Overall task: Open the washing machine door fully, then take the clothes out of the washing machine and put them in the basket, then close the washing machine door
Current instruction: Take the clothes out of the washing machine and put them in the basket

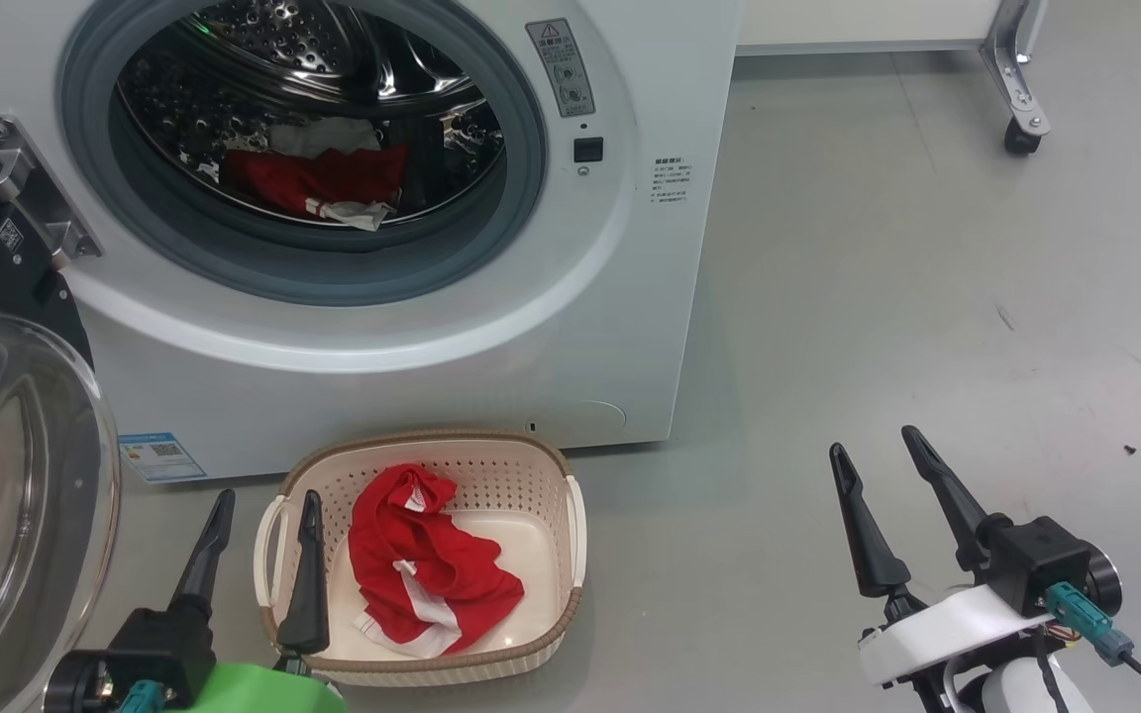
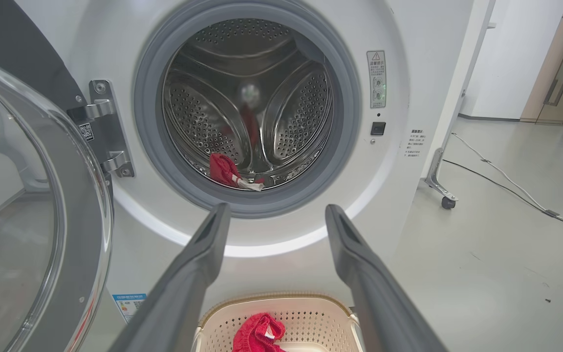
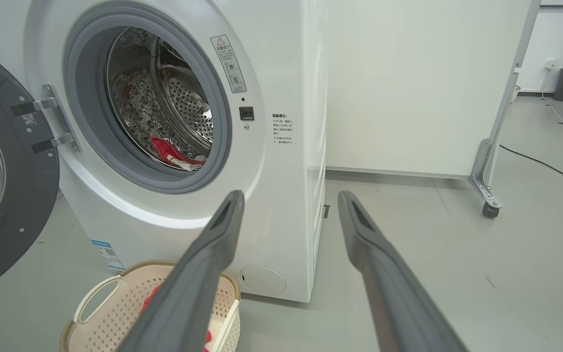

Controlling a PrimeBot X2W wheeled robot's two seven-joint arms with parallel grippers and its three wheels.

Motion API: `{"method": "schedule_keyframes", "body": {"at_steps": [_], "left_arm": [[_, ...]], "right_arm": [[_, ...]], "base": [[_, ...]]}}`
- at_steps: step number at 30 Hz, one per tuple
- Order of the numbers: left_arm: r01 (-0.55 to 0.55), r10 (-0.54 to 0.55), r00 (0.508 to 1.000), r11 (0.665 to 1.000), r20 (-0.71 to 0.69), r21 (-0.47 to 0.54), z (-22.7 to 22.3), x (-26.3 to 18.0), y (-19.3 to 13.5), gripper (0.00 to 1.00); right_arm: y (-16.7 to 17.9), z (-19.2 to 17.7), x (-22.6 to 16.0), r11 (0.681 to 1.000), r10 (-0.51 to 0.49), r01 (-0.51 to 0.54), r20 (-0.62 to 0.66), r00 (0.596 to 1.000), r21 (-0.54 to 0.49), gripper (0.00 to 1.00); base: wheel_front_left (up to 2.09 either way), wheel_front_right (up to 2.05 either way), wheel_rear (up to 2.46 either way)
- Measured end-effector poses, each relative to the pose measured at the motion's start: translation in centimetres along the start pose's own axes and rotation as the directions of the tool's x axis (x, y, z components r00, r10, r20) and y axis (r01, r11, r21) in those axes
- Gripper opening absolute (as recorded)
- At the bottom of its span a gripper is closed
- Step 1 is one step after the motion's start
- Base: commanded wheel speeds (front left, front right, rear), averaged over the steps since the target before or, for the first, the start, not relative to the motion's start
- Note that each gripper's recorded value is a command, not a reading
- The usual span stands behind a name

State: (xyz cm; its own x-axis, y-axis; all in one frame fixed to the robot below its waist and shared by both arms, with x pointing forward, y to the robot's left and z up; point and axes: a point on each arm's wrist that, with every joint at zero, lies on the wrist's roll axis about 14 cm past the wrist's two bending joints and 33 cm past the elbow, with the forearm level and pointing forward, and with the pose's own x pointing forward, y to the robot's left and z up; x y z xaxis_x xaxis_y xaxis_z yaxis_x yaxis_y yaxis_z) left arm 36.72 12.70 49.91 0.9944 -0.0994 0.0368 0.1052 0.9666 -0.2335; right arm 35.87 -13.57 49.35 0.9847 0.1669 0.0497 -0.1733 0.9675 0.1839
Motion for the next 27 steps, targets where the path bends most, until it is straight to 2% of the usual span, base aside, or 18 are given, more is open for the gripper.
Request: {"method": "schedule_keyframes", "body": {"at_steps": [11, 18, 27], "left_arm": [[0.015, -0.015, 0.999, 1.0, -0.029, -0.008, -0.5, 0.2, -0.6, 1.0], [0.041, -0.042, 0.993, 0.999, -0.11, -0.013, -2.4, 0.9, -1.4, 1.0], [0.108, -0.113, 0.968, 0.993, -0.223, -0.037, -5.6, 5.8, -2.7, 1.0]], "right_arm": [[-0.1, -0.1, 0.2, 1.0, -0.004, 0.004, -0.003, 1.0, 0.003, 1.0], [-0.1, -0.8, 0.8, 1.0, -0.003, 0.003, -0.021, 1.0, 0.01, 1.0], [-0.2, -2.7, 2.5, 1.0, 0.004, -0.003, -0.068, 0.998, 0.025, 1.0]], "base": [[0.0, 0.0, 0.0], [0.0, 0.0, 0.0], [0.0, 0.0, 0.0]]}}
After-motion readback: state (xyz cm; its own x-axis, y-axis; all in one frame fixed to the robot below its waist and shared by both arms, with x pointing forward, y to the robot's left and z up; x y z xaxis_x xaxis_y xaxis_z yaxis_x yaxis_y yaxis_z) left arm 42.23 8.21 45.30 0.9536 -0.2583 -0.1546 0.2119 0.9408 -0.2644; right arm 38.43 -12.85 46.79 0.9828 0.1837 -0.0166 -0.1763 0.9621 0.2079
